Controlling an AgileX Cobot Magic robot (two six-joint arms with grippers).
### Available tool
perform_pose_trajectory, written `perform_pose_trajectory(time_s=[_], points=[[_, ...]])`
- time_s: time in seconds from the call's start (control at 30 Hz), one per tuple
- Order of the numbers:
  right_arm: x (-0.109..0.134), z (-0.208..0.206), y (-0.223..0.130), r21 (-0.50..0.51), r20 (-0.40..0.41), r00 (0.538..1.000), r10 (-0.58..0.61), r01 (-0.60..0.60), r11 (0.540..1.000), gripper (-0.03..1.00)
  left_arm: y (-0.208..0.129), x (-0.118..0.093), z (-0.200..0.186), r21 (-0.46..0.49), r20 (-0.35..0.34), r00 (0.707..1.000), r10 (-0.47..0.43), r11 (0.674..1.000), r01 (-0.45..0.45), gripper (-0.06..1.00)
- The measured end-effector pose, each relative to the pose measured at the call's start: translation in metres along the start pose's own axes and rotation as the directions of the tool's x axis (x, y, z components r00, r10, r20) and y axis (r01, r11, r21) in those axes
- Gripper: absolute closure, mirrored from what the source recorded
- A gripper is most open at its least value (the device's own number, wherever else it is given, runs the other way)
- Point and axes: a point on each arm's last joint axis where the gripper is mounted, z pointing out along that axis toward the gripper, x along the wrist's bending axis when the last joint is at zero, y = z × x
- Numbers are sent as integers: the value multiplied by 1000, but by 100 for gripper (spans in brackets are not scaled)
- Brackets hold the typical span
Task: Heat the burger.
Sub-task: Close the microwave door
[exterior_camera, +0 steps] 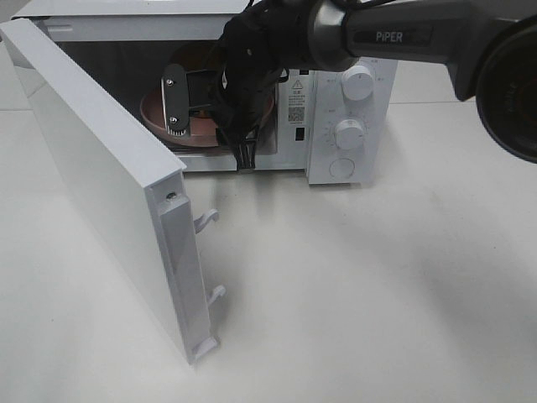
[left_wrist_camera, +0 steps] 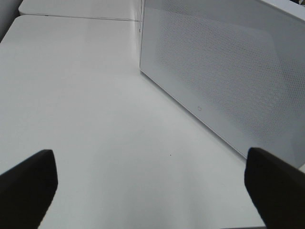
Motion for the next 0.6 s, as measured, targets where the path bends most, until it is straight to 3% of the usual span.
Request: perform_pose_trajectory(time_s=[0.27, 0.6], points=[[-6, -15, 0, -13, 24, 999, 30, -30, 999, 30, 0, 0, 0, 0, 0, 1000, 0, 1000, 0, -5], [9, -22, -5, -23, 13, 1000, 20, -20, 1000, 25, 0, 0, 0, 0, 0, 1000, 0, 1000, 0, -5]])
